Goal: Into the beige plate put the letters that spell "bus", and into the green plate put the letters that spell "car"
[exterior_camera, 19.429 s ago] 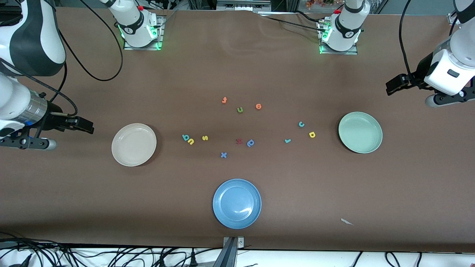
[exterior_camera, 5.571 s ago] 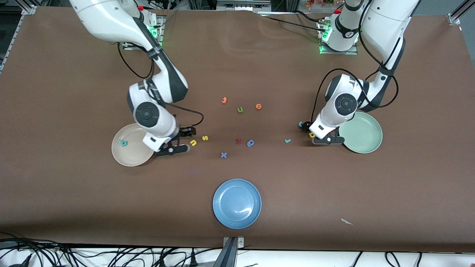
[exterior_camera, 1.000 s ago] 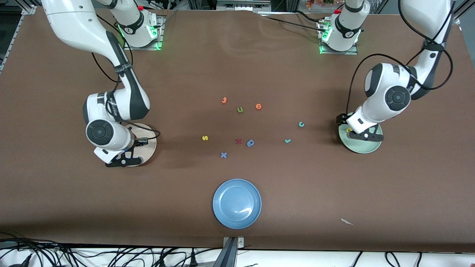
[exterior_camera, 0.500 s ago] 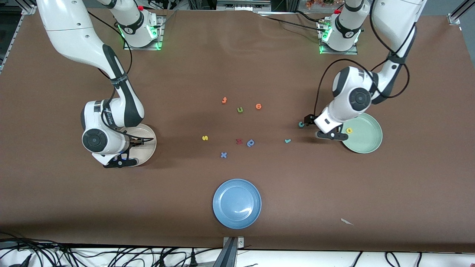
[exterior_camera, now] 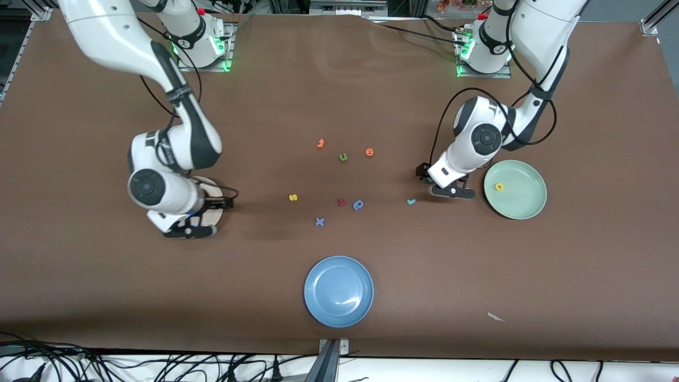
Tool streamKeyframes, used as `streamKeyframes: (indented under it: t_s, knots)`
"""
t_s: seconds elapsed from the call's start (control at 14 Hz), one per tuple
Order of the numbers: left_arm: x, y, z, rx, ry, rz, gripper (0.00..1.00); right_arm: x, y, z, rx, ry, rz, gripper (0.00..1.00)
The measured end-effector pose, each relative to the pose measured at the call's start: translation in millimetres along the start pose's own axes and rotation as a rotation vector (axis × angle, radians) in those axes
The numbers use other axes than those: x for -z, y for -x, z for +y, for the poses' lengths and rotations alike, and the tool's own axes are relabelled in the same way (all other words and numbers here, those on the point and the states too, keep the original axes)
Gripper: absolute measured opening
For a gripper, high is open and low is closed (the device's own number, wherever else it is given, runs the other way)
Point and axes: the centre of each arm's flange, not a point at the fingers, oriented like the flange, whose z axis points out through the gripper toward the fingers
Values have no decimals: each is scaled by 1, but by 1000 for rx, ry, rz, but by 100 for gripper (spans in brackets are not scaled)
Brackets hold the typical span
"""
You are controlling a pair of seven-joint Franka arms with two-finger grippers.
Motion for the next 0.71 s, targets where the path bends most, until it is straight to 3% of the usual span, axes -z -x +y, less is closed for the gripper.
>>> streamKeyframes:
  t_s: [0.21, 0.29, 0.43, 0.71]
  knots:
    - [-8, 3, 6, -13, -2, -11, 93, 1, 23, -66, -104, -23, 4, 100]
    - [-10, 4, 8, -19, -4, -13, 87, -1, 30, -85, -126, -27, 16, 99]
    - [-9, 4, 9, -27, -8, -11, 82, -12, 44, -123, -131, -37, 39, 100]
    - [-7, 2, 8, -29, -9, -6, 46, -57, 61, -169, -47, -19, 85, 99]
